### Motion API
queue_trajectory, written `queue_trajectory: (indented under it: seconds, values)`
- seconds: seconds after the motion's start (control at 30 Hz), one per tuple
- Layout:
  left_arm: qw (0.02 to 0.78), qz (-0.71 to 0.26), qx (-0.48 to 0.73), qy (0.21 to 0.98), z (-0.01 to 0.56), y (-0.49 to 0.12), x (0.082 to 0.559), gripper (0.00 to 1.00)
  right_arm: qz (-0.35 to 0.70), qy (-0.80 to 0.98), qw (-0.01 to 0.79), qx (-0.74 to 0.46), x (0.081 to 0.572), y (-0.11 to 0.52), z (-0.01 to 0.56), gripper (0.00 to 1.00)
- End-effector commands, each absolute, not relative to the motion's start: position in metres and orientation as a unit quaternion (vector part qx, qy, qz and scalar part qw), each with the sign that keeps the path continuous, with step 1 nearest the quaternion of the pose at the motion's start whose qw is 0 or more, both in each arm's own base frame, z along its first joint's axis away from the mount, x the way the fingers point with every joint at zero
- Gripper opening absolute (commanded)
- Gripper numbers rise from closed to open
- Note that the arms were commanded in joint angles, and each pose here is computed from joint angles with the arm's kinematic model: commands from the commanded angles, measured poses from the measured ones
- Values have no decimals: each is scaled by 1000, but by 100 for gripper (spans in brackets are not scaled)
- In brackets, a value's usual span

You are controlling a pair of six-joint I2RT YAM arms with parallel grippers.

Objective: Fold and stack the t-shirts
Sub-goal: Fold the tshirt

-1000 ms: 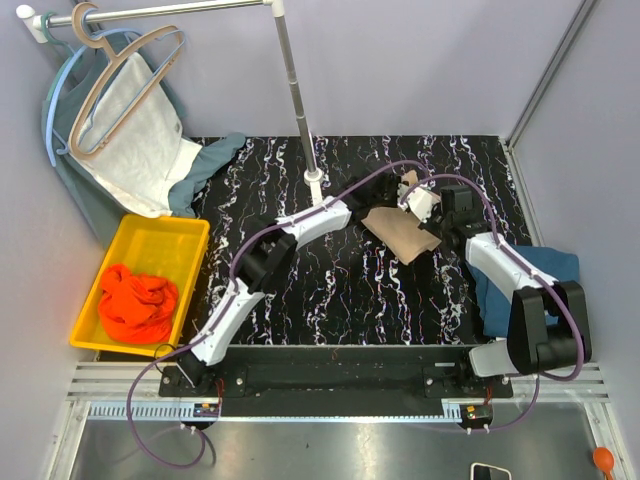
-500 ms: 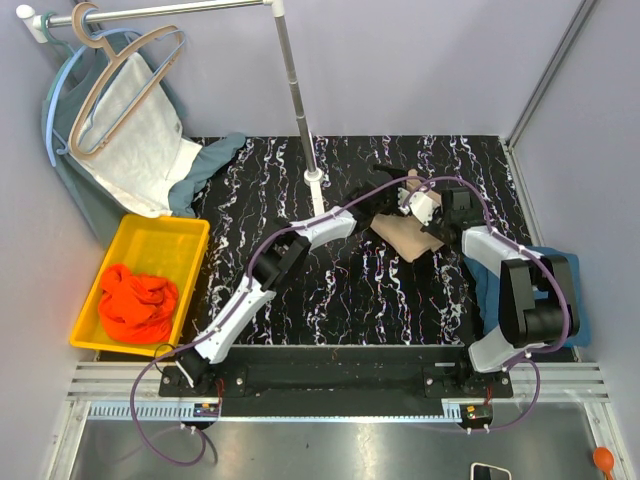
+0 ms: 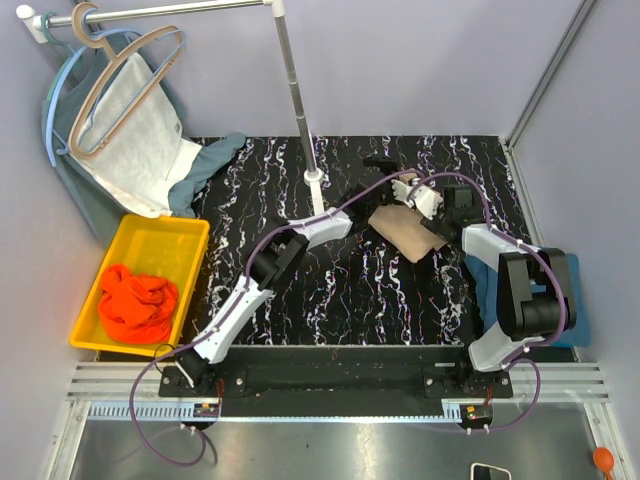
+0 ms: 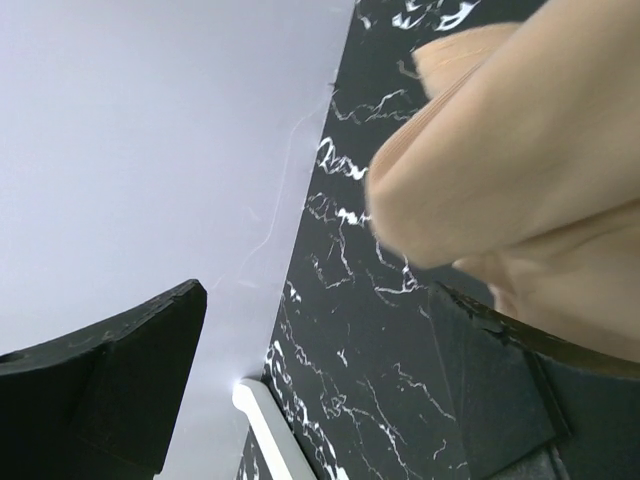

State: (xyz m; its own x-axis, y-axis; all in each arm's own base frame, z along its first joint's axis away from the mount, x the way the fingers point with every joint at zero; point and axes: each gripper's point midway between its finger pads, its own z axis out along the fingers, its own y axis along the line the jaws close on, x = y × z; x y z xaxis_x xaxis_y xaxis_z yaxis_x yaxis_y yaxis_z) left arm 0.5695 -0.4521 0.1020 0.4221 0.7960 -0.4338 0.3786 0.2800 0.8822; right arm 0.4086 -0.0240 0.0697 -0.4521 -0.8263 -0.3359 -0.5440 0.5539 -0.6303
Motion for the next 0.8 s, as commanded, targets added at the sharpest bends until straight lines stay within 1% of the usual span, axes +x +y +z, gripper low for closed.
queue_trajectory:
  seconds: [0.0, 0.23, 0.4, 0.77]
  values:
    - [685, 179, 510, 488, 188, -446, 567, 99, -287, 813, 368, -349, 442, -48, 107, 60]
    - [697, 183, 489, 492, 213, -431, 564, 99, -286, 812, 390, -329, 449, -48, 123, 62]
    - [692, 183, 494, 493, 210, -432, 560, 99, -284, 810, 401, -321, 455, -47, 134, 63]
    - [681, 192, 499, 500, 206, -420, 548, 99, -285, 817, 399, -303, 482, -50, 129, 63]
